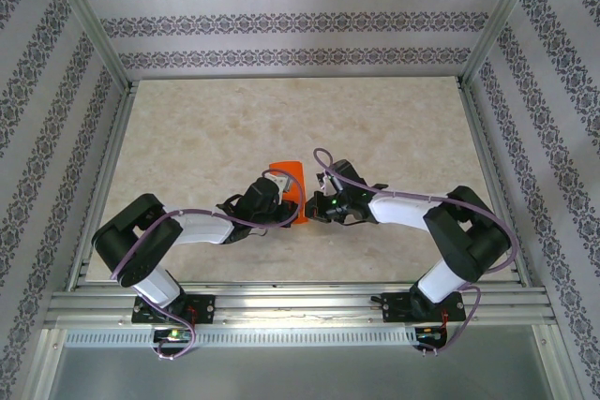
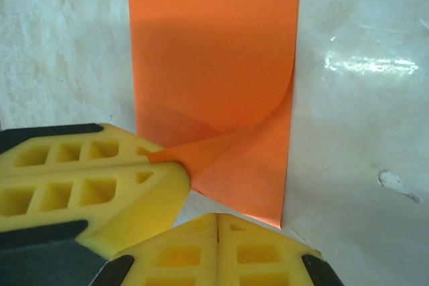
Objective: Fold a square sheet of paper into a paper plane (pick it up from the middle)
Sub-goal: Fold the triangle a second time at the center of the table.
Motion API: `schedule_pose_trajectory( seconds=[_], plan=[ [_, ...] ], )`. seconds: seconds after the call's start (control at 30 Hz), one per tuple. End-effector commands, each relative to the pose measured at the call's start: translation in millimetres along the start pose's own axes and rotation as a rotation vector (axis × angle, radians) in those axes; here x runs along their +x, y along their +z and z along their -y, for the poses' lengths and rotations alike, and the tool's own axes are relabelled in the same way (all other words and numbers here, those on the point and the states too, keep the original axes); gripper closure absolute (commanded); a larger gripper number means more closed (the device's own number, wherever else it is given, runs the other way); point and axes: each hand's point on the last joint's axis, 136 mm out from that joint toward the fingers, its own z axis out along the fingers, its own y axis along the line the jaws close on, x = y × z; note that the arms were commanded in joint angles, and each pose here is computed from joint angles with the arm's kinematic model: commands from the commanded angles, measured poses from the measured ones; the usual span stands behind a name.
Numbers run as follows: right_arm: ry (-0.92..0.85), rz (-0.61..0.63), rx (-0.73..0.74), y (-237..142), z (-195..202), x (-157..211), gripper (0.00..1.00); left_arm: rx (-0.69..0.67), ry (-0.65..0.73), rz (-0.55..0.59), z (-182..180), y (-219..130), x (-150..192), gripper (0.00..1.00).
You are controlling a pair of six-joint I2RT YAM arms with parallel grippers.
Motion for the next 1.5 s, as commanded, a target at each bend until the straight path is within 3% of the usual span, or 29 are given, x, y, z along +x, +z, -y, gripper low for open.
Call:
schedule_pose_trajectory(
  seconds=[0.0,0.47,0.73,1.03,1.47],
  plan=[
    [0.004,0.014,0.005,5.0,-3.2,-6.1,1.00,0.049,-0.009,0.029,10.5,-3.8,-13.0,1.00],
    [0.003,-0.003,0.010,20.5,-5.4,-10.3,1.00,0.041,-0.001,0.043,11.8,-10.1,-17.0,1.00],
    [0.032,-0.060,0.114,30.8,28.2,5.3,1.00,0.027,-0.002,0.045,7.8,-8.9,-15.5,1.00],
    [0.048,-0.045,0.220,9.3,62.3,16.9,1.00,-0.034,-0.027,0.045,-13.0,-11.8,-15.2,1.00],
    [0.039,-0.050,0.204,4.0,57.3,15.0,1.00,-0.057,0.022,0.010,-30.6,0.4,-9.3,1.00]
  ],
)
